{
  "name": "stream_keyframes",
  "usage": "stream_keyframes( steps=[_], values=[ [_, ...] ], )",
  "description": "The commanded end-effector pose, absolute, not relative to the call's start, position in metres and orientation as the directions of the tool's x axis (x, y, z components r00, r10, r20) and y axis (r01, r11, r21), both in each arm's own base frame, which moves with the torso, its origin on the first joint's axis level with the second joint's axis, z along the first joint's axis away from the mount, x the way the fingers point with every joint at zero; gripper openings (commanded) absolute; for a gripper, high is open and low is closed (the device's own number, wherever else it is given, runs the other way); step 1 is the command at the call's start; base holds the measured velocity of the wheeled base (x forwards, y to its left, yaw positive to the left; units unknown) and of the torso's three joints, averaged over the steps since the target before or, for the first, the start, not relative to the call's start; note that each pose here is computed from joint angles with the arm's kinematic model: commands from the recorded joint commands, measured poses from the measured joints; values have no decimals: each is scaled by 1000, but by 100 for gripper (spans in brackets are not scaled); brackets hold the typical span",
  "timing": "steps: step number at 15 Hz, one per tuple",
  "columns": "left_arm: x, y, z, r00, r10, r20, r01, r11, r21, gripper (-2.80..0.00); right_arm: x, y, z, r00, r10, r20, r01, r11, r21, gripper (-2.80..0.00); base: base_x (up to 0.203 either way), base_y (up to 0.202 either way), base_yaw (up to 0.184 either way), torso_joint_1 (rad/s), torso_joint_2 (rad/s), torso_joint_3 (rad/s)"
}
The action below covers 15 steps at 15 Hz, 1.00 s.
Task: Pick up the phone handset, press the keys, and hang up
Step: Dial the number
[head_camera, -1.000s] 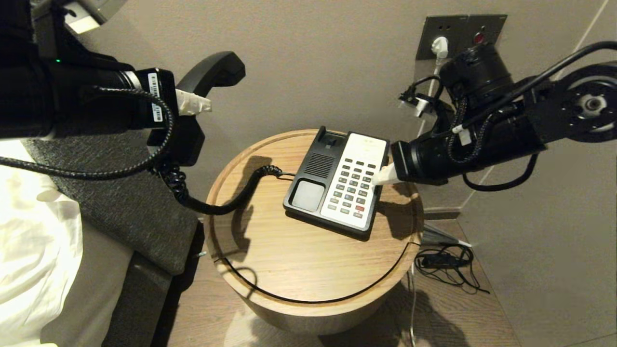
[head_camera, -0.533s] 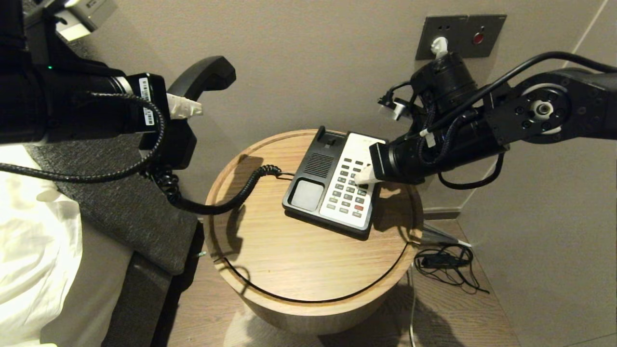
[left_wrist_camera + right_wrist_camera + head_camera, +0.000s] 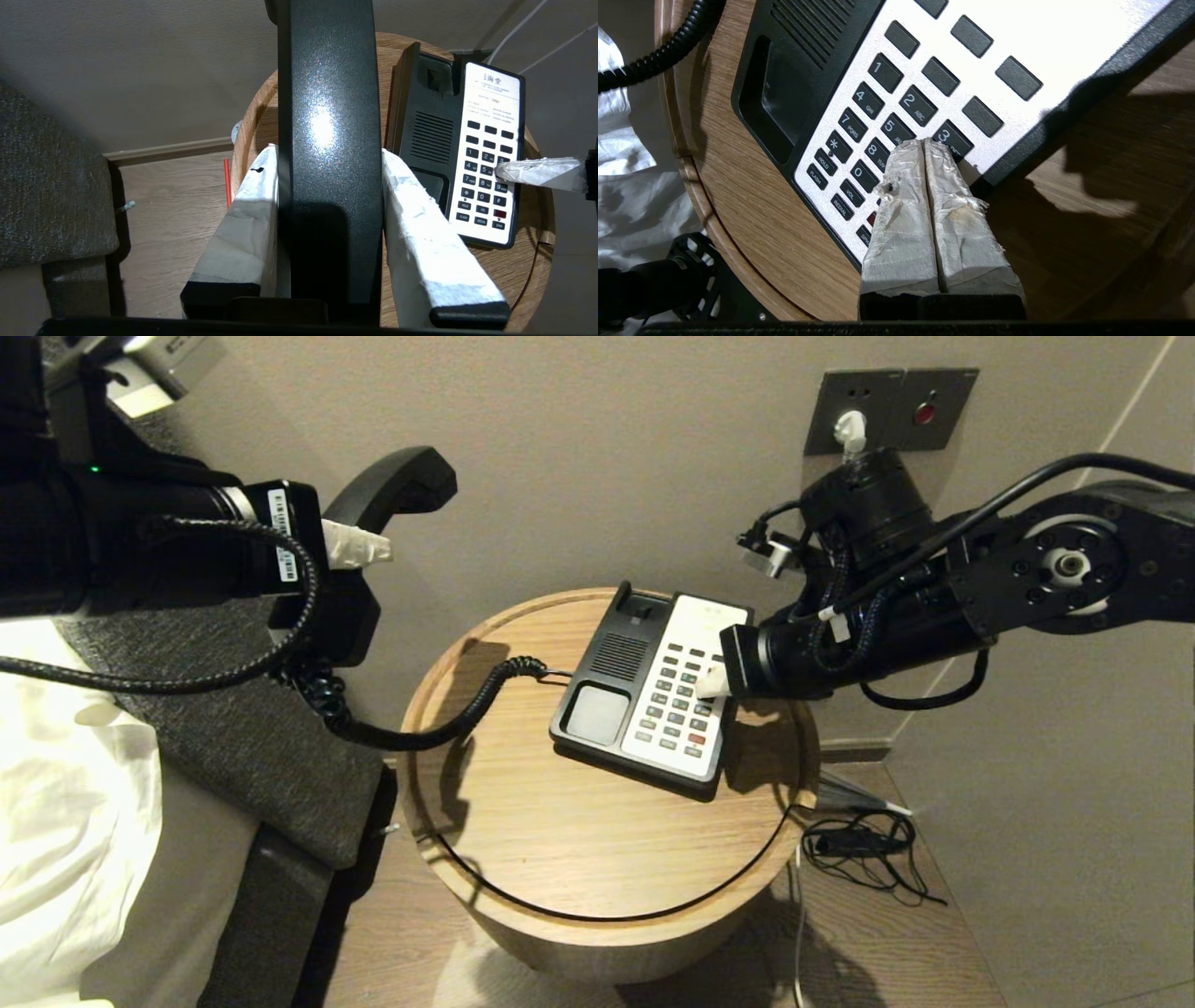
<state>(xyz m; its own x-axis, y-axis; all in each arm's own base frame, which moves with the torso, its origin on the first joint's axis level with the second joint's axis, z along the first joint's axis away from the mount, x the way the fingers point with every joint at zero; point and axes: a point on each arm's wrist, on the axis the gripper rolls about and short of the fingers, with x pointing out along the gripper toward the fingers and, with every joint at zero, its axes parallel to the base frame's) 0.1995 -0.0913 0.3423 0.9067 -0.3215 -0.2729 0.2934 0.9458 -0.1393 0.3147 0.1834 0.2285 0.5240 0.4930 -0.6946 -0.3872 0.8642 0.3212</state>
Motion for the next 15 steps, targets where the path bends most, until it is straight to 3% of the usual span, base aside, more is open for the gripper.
stream_keyframes(
  steps=[1,7,15],
  values=[
    [200,-91,342,907,-321,-274,292,946,-140,-280,314,182,241,546,504,-669,-391,860,329,-280,0,0,0,0,0,0],
    [193,-88,345,910,-322,-263,293,945,-144,-280,304,179,264,560,519,-645,-404,851,335,-280,0,0,0,0,0,0],
    [187,-85,343,911,-320,-261,286,945,-161,-280,271,185,272,467,541,-699,-412,833,369,-280,0,0,0,0,0,0]
  ],
)
